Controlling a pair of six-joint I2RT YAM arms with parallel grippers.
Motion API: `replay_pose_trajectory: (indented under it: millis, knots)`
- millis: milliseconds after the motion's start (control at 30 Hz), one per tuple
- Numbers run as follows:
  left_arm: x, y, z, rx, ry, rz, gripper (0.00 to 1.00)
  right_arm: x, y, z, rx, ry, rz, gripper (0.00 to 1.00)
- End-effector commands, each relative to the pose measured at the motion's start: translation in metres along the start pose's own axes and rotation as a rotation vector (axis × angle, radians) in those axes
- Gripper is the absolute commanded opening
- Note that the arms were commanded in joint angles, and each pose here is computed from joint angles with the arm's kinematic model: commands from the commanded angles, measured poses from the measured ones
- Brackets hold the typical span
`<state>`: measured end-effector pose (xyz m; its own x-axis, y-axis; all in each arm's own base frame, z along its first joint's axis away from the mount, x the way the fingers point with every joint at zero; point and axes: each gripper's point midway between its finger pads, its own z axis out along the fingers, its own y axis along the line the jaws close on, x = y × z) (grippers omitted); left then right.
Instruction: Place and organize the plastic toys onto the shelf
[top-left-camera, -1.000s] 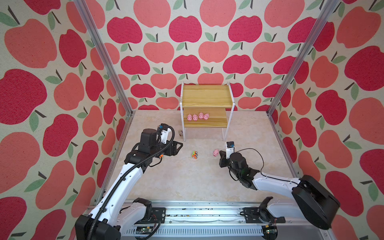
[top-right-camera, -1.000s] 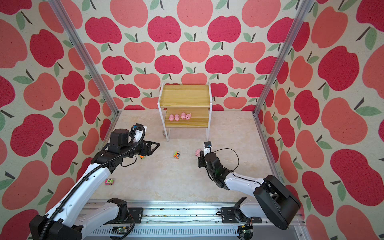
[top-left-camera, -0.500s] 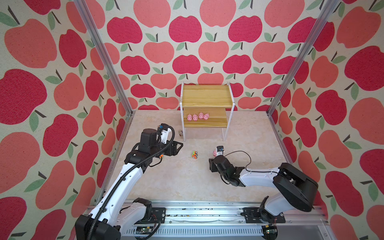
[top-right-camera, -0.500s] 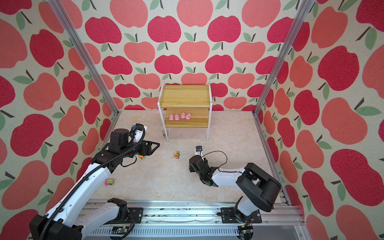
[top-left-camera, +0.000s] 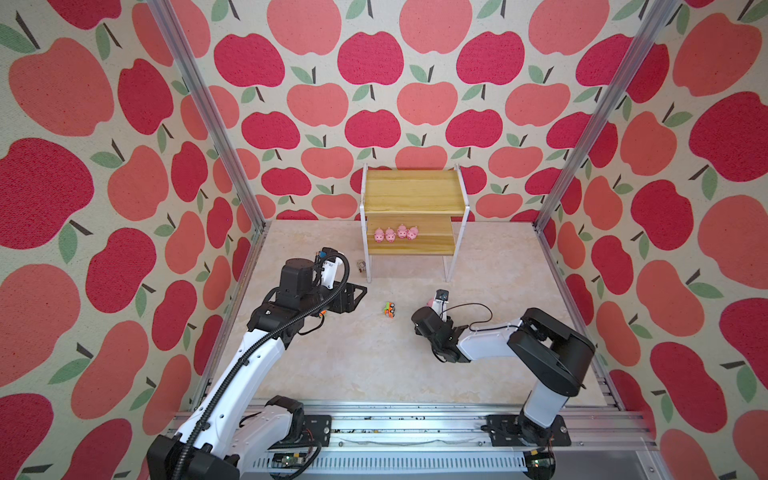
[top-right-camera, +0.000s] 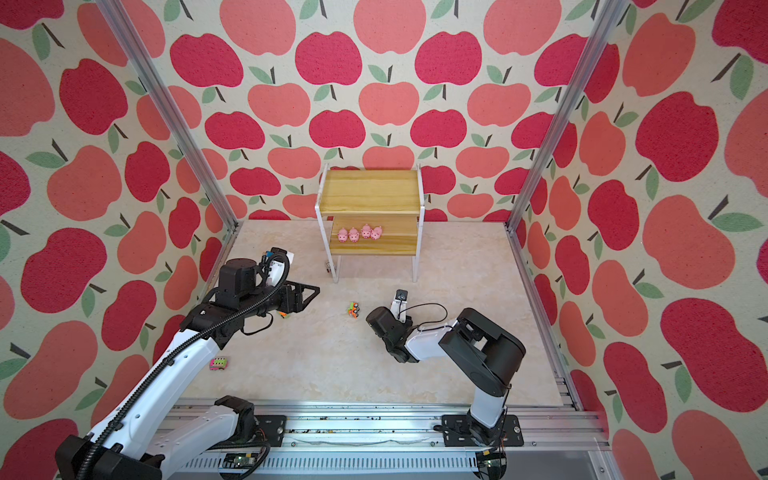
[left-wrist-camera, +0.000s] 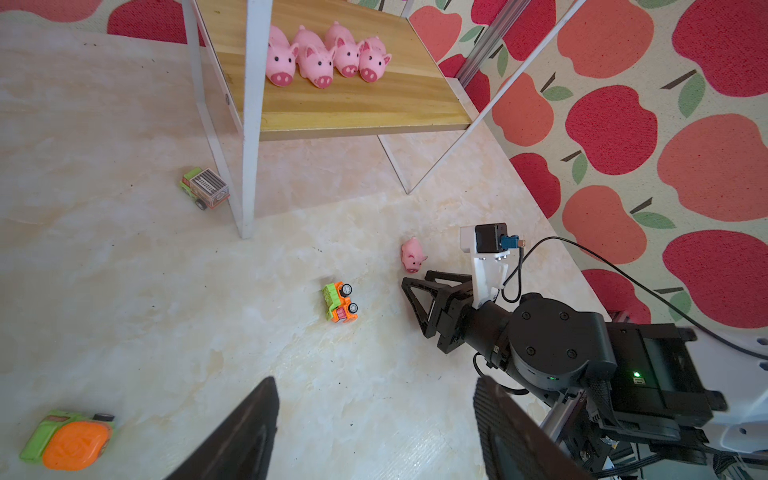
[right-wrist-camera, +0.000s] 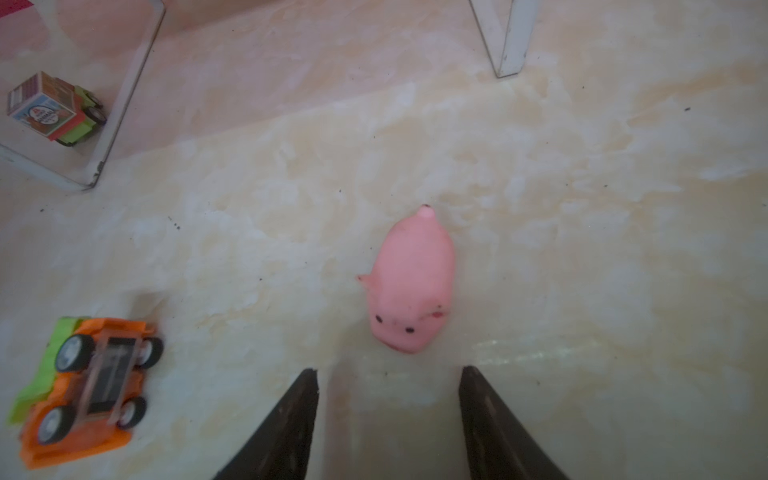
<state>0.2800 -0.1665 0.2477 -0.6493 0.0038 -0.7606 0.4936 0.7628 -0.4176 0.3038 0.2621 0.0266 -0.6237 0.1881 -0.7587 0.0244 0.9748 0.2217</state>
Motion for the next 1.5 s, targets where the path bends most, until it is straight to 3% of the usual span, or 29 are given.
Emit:
replay_pose_trajectory:
  millis: [0,100,200,267,433,667,933,1033,1267,1467]
  knots:
    - [0.000,-0.004,-0.002,0.014,-0.011,0.027,0.77,0.001,-0.002,0.013,0.037,0.005,0.022,0.57]
    - [0.001,-0.004,-0.003,0.013,-0.010,0.029,0.77,0.004,-0.008,0.024,0.068,0.029,0.024,0.53]
    - [0.001,-0.004,-0.003,0.010,-0.010,0.029,0.77,-0.001,-0.012,0.023,0.076,0.028,-0.005,0.29]
    - [0.001,-0.003,-0.003,0.008,-0.010,0.031,0.77,-0.008,-0.014,0.015,0.067,0.025,-0.058,0.19]
    - [0.001,-0.003,-0.003,0.004,-0.009,0.031,0.77,-0.013,-0.011,-0.011,-0.137,0.108,-0.180,0.07]
    - [0.000,-0.003,-0.001,0.013,-0.005,0.026,0.77,-0.019,-0.002,-0.063,-0.405,0.128,-0.321,0.07]
    - [0.001,-0.003,-0.001,0.013,-0.004,0.026,0.77,-0.060,0.027,-0.080,-0.492,0.081,-0.362,0.06]
    - [0.000,-0.003,-0.001,0.009,-0.008,0.027,0.77,-0.084,0.038,-0.082,-0.477,0.042,-0.360,0.06]
    - [0.001,-0.003,0.000,0.016,-0.005,0.025,0.77,-0.156,0.047,-0.071,-0.288,-0.084,-0.295,0.06]
    - [0.001,-0.003,0.000,0.017,-0.005,0.023,0.77,-0.195,0.054,-0.048,-0.146,-0.148,-0.226,0.06]
